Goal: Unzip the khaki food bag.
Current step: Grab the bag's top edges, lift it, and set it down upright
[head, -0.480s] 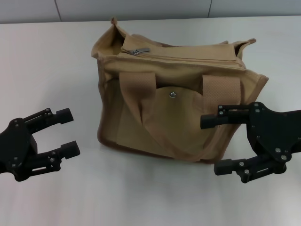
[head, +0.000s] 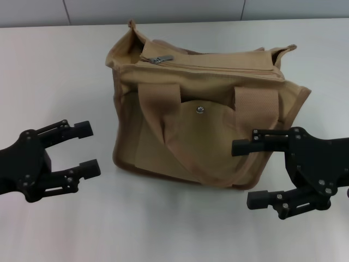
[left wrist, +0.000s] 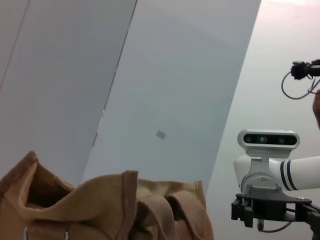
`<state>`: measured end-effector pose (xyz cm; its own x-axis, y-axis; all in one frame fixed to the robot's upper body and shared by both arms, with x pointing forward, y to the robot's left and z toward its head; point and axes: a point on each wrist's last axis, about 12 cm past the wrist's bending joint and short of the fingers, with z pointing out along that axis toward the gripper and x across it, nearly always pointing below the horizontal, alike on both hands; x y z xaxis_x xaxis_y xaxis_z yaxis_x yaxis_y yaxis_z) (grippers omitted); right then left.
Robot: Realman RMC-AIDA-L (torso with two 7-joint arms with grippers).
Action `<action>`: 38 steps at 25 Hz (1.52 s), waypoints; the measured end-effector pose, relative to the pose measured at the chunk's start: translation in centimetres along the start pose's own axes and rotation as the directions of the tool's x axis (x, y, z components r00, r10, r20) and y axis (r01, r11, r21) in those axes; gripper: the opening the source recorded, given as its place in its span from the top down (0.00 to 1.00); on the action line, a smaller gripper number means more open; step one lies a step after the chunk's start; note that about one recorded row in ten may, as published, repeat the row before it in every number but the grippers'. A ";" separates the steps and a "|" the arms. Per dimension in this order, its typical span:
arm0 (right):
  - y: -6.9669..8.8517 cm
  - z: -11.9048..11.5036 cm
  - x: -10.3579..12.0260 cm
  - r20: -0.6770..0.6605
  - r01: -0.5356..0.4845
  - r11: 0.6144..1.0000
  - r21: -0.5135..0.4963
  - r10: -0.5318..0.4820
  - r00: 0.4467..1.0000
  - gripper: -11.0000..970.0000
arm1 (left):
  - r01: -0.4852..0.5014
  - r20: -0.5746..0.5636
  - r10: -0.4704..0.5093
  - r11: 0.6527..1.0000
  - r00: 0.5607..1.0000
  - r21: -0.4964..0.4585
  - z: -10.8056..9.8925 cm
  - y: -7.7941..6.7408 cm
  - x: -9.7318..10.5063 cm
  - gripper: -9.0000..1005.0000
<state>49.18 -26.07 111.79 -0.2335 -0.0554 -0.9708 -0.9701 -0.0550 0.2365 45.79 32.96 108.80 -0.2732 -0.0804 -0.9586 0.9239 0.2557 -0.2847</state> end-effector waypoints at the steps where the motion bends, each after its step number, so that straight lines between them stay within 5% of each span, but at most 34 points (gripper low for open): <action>1: 0.0 0.0 0.0 0.000 0.000 1.000 0.000 0.000 1.000 0.13 | 0.000 0.000 0.000 1.000 1.000 0.000 0.0 0.0 0.0 0.16; 7: 0.5 -0.3 0.7 0.011 -0.017 1.000 0.019 0.017 1.000 0.13 | -0.002 -0.036 0.000 0.999 0.999 -0.055 1.1 1.1 0.4 0.16; 13: 1.1 -0.7 1.3 0.014 -0.035 0.999 0.032 0.035 0.999 0.13 | -0.002 -0.075 -0.014 0.978 0.997 -0.209 3.7 3.3 1.6 0.16; 22: 1.5 -0.9 1.8 0.013 -0.047 0.998 0.040 0.047 0.999 0.13 | -0.025 -0.085 0.006 0.975 0.996 -0.221 6.9 5.1 0.9 0.17; 29: 1.5 -0.9 2.0 0.019 -0.046 0.998 0.049 0.045 0.999 0.13 | -0.011 -0.066 -0.009 0.958 0.998 -0.287 6.7 5.7 1.1 0.19; 35: 1.2 -0.8 1.9 0.011 -0.042 0.998 0.053 0.041 0.999 0.13 | -0.054 -0.073 0.036 0.963 0.997 -0.263 6.8 5.4 1.2 0.36; 38: 1.1 -0.7 1.9 0.008 -0.041 0.998 0.054 0.041 0.999 0.13 | -0.082 -0.066 0.068 0.968 0.995 -0.236 6.9 5.1 1.1 0.54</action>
<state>47.69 -26.97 110.29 -0.2734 -0.0494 -0.9606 -0.9618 0.0010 0.2736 52.03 27.56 106.36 -0.2268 0.0010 -0.9739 0.8539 0.4812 -0.1983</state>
